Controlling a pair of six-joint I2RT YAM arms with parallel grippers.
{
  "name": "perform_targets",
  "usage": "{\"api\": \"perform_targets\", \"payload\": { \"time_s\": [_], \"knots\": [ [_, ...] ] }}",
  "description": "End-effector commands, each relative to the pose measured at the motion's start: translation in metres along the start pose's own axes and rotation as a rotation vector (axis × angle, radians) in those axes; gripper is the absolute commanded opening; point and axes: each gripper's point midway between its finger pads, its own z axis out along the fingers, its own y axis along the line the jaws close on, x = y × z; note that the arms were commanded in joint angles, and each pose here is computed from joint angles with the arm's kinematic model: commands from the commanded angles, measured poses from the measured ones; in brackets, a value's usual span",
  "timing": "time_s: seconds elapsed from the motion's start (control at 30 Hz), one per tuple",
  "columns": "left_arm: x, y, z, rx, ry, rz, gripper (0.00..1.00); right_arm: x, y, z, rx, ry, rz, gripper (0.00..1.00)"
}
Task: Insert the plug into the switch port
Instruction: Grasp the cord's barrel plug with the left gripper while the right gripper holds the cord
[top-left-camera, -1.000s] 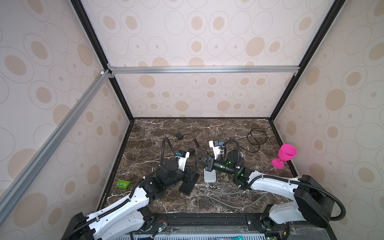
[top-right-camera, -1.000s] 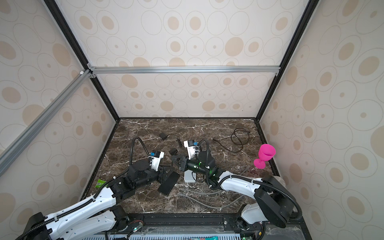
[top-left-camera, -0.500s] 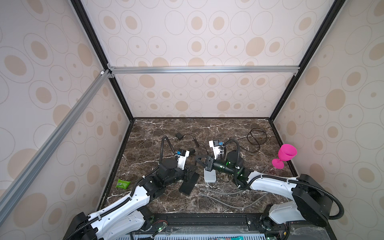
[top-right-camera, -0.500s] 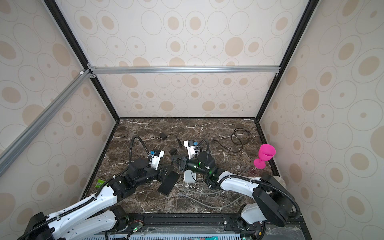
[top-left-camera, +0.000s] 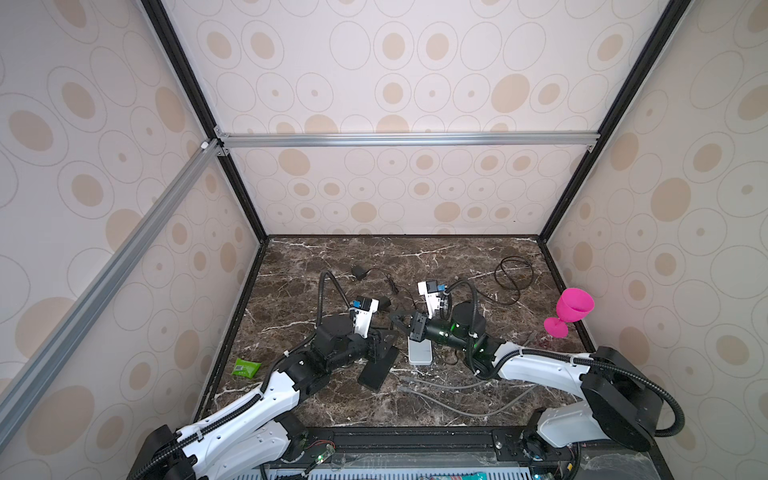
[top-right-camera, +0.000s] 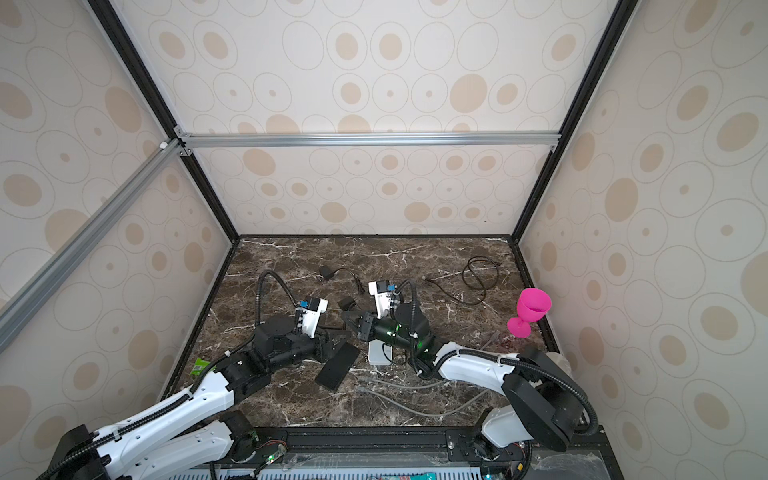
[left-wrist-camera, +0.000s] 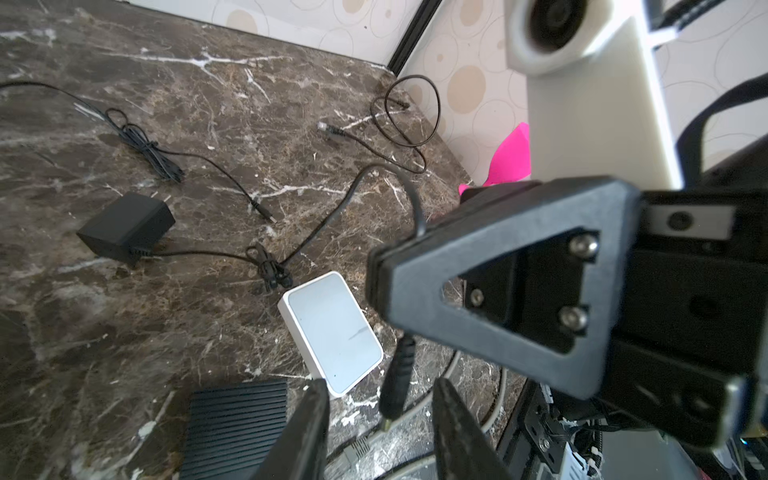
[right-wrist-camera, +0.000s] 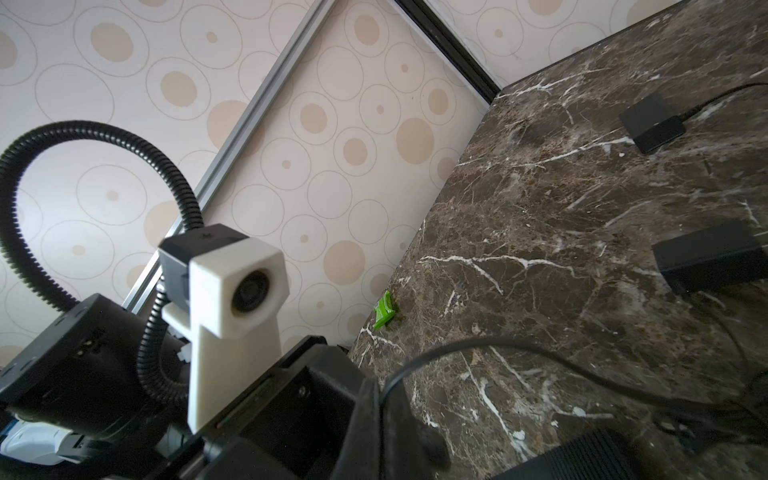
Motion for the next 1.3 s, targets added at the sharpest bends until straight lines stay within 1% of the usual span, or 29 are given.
{"api": "perform_targets", "payload": {
  "time_s": [0.0,0.07,0.23,0.43,0.53,0.67,0.87,0.93,1.1,1.27],
  "knots": [
    [-0.018,-0.010,-0.005,0.039,-0.063,0.017,0.45,0.008,-0.005,0.000,0.011,0.013,0.025,0.00],
    [-0.018,-0.010,-0.006,0.038,-0.064,0.016,0.44,0.008,-0.006,0.000,0.016,0.012,0.025,0.00],
    [-0.014,-0.006,-0.004,0.027,-0.052,0.015,0.37,0.007,-0.005,0.001,0.007,0.005,0.035,0.00],
    [-0.007,-0.002,0.001,0.022,-0.036,0.004,0.37,0.001,0.000,0.001,-0.024,-0.025,0.064,0.00],
    [-0.006,-0.001,0.001,0.029,-0.036,0.002,0.32,-0.001,0.003,0.002,-0.040,-0.037,0.074,0.00],
    [-0.003,-0.001,0.003,0.037,-0.024,0.002,0.26,-0.003,0.004,0.003,-0.046,-0.040,0.077,0.00],
    [-0.004,-0.001,0.003,0.035,-0.026,0.001,0.25,-0.002,0.004,0.003,-0.046,-0.036,0.078,0.00],
    [-0.004,0.000,0.002,0.034,-0.028,0.001,0.21,-0.001,0.003,0.003,-0.043,-0.033,0.078,0.00],
    [-0.004,0.002,0.002,0.024,-0.028,-0.002,0.00,0.000,0.002,0.003,-0.038,-0.025,0.074,0.00],
    [-0.003,0.005,0.001,0.014,-0.028,-0.004,0.00,0.001,0.002,0.002,-0.033,-0.021,0.064,0.00]
  ]
}}
